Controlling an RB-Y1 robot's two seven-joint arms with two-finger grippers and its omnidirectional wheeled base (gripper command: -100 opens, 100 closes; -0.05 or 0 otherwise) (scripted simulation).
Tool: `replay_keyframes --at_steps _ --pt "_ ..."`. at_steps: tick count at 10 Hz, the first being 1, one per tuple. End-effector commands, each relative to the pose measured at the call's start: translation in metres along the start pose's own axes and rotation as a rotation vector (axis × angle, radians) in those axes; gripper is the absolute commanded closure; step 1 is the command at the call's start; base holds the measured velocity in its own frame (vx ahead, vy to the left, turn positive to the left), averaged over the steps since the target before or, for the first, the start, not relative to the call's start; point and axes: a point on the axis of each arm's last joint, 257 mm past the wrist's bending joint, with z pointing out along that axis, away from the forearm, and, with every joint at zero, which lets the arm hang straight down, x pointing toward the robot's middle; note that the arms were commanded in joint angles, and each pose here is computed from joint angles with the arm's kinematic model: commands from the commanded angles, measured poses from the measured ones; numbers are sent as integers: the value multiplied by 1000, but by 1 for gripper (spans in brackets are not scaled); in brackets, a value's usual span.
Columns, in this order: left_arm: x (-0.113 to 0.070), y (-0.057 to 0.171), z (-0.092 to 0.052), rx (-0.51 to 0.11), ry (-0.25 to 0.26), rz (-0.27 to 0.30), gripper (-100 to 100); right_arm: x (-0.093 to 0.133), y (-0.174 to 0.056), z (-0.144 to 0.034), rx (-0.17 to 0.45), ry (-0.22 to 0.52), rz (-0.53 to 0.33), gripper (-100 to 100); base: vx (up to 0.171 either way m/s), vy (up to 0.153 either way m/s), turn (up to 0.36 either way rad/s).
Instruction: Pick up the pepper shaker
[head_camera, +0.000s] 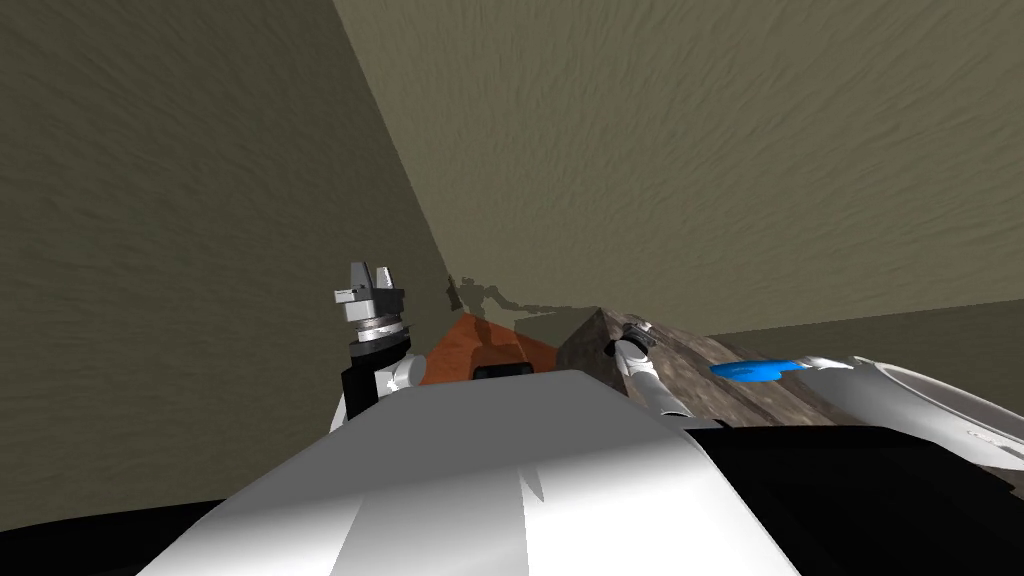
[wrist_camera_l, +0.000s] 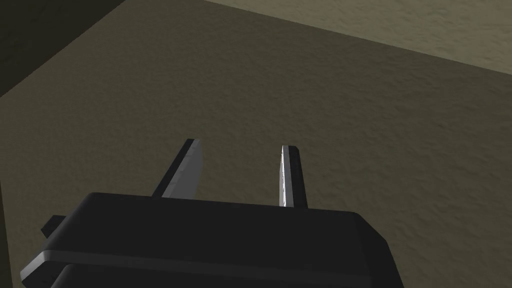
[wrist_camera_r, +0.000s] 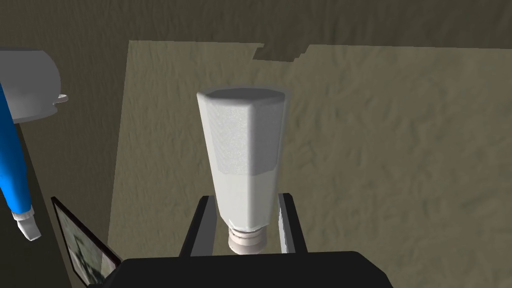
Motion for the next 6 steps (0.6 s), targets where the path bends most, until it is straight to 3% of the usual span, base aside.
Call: replay_keyframes --at_steps 1,4,5,6 --pt "0 0 0 0 0 0 0 1 -10 4 24 -3 0 100 -63 16 149" --pt "0 0 0 0 0 0 0 -10 -44 16 102 -21 13 100 -81 31 198" --pt "0 0 0 0 0 0 0 -7 -35 15 82 -14 4 100 -41 13 54" --pt "0 0 0 0 0 0 0 -8 -37 16 86 -16 8 0 -6 2 -10"
